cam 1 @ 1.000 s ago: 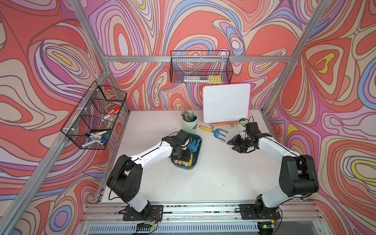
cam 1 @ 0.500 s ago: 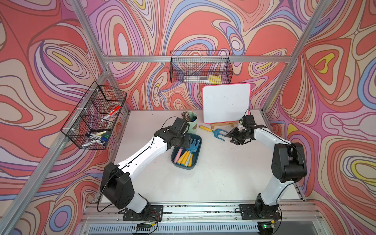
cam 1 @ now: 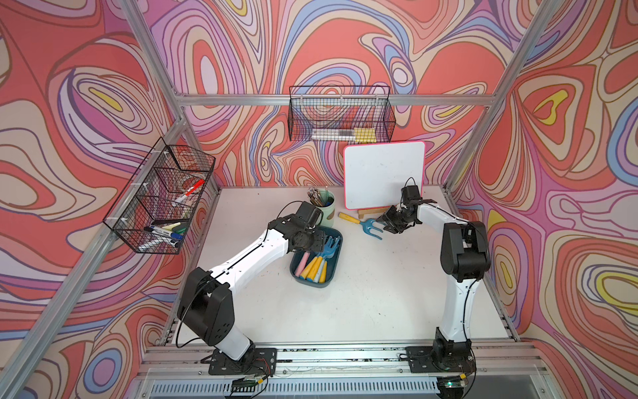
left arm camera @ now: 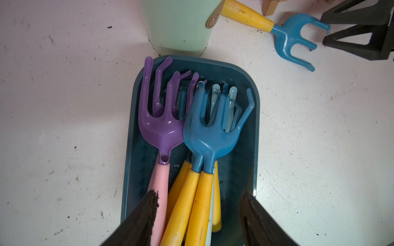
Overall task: Put the rake into the storage box
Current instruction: Place the rake in the storage box, then move the rake to the center of the board.
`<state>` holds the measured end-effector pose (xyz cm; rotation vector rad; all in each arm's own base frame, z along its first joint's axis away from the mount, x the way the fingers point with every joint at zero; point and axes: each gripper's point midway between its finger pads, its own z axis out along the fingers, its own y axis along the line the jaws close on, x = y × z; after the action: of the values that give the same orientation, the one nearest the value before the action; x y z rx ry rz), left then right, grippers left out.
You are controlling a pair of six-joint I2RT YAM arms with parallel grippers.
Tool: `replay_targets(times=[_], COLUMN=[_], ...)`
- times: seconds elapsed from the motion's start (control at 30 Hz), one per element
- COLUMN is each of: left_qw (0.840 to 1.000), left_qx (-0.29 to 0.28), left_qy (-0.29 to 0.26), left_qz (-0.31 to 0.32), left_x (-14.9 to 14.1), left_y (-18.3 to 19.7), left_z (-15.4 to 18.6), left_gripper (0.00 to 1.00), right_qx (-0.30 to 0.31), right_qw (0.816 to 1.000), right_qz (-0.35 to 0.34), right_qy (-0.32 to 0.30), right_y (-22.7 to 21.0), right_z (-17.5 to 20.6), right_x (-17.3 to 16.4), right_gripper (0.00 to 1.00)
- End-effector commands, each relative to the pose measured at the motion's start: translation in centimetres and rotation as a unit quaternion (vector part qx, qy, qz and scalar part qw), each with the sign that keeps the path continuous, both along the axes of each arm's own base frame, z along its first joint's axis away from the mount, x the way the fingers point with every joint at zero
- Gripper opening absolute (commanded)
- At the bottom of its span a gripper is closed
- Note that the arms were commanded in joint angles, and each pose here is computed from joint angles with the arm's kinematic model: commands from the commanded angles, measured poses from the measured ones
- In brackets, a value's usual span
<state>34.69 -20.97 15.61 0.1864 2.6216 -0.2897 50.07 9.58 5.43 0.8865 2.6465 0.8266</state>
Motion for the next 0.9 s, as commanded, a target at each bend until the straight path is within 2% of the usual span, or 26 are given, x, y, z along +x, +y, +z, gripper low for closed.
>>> replay_targets(times=[0.0, 0.3, 0.53, 0.63, 0.87], left_qw=[1.000, 1.000, 0.999, 0.999, 0.999], left_qx=[0.004, -0.003, -0.011, -0.012, -0.023], left_qy=[0.007, 0.021, 0.027, 0.027, 0.032], left_qz=[-0.005, -0.012, -0.018, -0.019, -0.016], left_x=[0.6, 1.5, 2.3, 2.4, 2.4], left_y=[0.1, 0.2, 0.0, 0.0, -0.2], left_z=[-0.1, -0.5, -0.5, -0.6, -1.0], left_gripper=[0.65, 0.63, 0.63, 0.62, 0.62], right_qx=[0.002, -0.018, -0.098, -0.140, -0.173], right_qw=[1.000, 0.999, 0.991, 0.987, 0.981], right_qz=[-0.004, 0.045, 0.083, 0.081, 0.085], right_qy=[0.014, 0.015, 0.041, 0.025, -0.023], right_y=[0.3, 3.9, 4.7, 3.7, 3.7], right_z=[-1.6, -2.8, -4.3, -3.0, 1.1], right_x=[0.2, 0.1, -3.9, -5.6, -6.6], right_gripper=[0.48, 0.48, 0.47, 0.46, 0.46])
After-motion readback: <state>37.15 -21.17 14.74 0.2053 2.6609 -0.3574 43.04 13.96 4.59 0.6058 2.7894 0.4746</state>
